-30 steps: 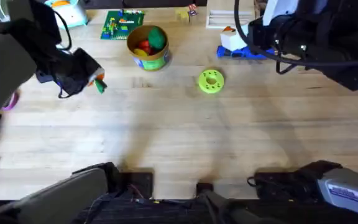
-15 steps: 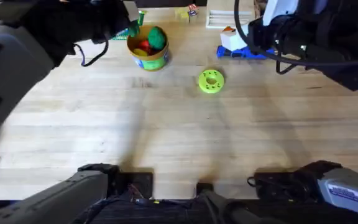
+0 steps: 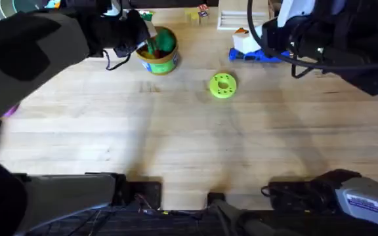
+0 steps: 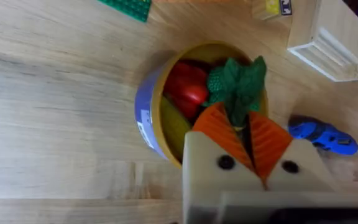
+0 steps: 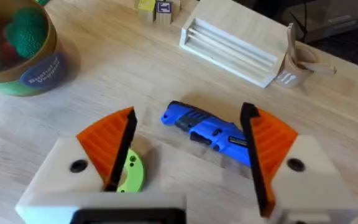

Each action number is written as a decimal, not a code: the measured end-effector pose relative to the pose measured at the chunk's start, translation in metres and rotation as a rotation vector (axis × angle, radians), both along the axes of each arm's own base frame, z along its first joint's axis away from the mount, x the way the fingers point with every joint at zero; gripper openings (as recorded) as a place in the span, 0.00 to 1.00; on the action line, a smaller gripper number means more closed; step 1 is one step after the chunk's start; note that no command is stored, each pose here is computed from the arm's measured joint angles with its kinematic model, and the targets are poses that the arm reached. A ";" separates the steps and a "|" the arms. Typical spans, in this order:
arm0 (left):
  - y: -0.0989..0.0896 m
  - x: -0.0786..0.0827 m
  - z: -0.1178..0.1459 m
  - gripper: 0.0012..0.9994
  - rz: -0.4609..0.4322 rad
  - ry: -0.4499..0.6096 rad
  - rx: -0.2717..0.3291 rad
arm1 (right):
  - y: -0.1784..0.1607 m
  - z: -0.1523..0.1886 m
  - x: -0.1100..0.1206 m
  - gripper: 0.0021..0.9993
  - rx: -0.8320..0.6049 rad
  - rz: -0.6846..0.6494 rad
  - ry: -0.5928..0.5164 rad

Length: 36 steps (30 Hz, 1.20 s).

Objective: Pick up the gripper from the table and insert it into the empty holder that is missing its gripper. Then pick up a screw, insert it into the mounting hole, and use the screwdriver to tighten it. Finally, clean up the table by picking up the vegetable and placing it into the bucket.

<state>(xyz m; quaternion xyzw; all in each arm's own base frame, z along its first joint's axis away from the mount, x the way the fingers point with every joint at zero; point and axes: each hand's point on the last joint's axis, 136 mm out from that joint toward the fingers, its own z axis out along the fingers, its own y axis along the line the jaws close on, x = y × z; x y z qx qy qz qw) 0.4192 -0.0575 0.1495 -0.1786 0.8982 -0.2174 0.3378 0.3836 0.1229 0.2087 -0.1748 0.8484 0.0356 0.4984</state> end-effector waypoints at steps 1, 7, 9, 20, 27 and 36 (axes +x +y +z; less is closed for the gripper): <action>0.000 0.000 -0.001 0.07 0.004 0.005 -0.004 | 0.000 0.000 0.000 0.99 -0.001 0.000 0.002; 0.000 0.001 0.000 0.95 0.022 0.007 -0.021 | -0.004 -0.021 -0.013 0.99 -0.034 0.000 0.098; 0.000 0.001 -0.001 0.99 0.023 0.007 -0.021 | -0.006 -0.026 -0.016 0.99 -0.042 0.000 0.121; 0.001 -0.024 0.049 1.00 -0.131 0.044 0.129 | -0.021 -0.013 -0.062 0.99 -0.095 0.000 0.276; -0.017 -0.078 0.133 1.00 -0.402 -0.020 0.316 | -0.037 0.053 -0.109 0.99 -0.064 -0.034 0.316; -0.037 -0.147 0.143 1.00 -0.665 0.086 0.408 | -0.052 0.093 -0.153 0.99 0.038 -0.096 0.277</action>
